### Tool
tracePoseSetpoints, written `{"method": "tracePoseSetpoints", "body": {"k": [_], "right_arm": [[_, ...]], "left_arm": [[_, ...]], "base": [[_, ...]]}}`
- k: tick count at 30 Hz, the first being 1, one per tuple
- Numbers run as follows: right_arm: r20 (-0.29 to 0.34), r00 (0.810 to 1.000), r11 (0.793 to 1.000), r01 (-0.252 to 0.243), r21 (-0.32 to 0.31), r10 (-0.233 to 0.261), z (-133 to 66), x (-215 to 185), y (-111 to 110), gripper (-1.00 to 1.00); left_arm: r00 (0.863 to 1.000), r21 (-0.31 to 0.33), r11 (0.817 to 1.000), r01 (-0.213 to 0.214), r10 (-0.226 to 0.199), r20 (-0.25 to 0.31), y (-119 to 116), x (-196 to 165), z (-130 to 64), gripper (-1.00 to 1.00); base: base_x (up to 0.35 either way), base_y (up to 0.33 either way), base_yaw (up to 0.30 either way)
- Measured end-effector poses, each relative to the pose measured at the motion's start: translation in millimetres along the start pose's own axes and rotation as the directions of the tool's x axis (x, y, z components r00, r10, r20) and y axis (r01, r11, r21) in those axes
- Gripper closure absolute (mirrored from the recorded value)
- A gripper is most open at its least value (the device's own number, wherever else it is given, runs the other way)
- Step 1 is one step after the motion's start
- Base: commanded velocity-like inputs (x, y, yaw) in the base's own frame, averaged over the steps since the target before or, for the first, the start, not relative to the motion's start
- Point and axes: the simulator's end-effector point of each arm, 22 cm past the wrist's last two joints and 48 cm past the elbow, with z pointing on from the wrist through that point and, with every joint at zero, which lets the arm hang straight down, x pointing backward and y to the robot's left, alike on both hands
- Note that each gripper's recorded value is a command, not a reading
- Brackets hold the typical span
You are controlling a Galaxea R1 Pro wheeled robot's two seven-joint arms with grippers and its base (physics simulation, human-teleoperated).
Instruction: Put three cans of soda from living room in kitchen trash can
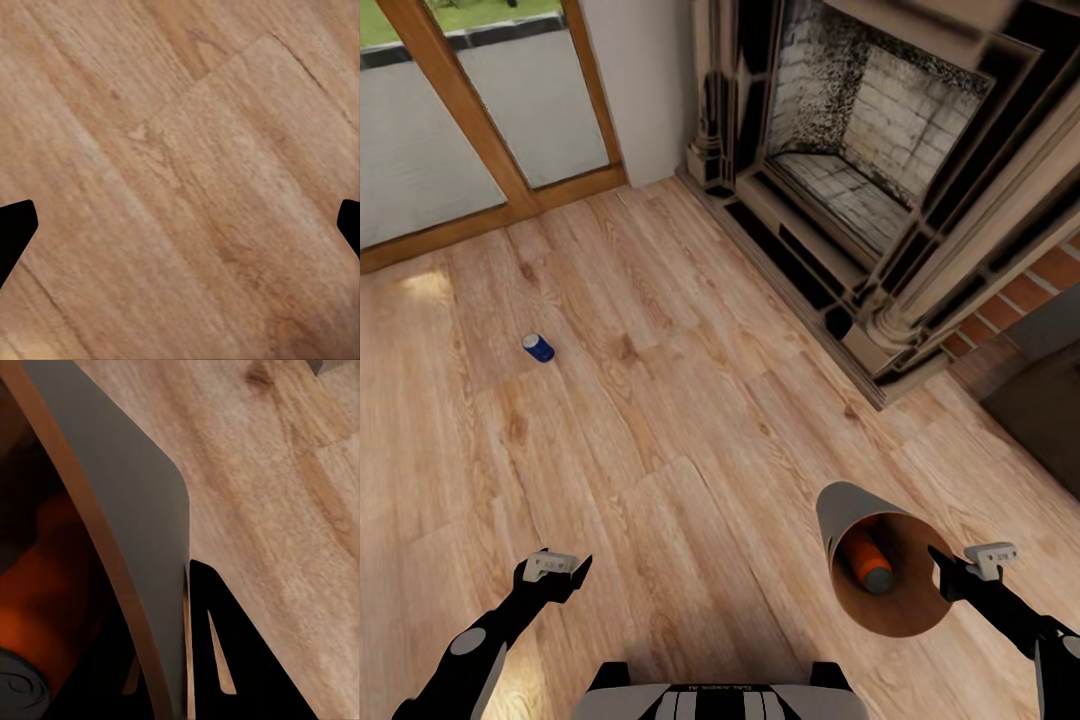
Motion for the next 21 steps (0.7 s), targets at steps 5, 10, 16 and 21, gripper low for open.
{"method": "tracePoseSetpoints", "body": {"k": [5,10,16,21], "right_arm": [[-0.011,1.000,1.000,-0.021,-0.009,0.021,1.9,8,5,1.00],[-0.017,1.000,1.000,-0.018,-0.014,0.018,2.1,10,6,1.00],[-0.024,1.000,1.000,-0.018,-0.015,0.018,1.5,14,7,1.00],[-0.026,1.000,1.000,-0.018,-0.014,0.018,1.5,15,6,1.00]], "left_arm": [[1.000,0.001,1.000,0.001,-0.001,0.000,-1,0,0.1,-1.00],[1.000,0.003,1.000,0.001,-0.001,0.000,-1,0,0.2,-1.00],[1.000,0.004,1.000,0.001,-0.001,-0.002,-1,1,0.3,-1.00],[1.000,0.002,1.000,0.002,-0.002,-0.002,-1,2,0.5,-1.00]], "base": [[-0.091,0.031,0.116],[-0.274,0.138,0.233],[-0.273,0.182,0.240],[-0.254,0.204,0.154]]}}
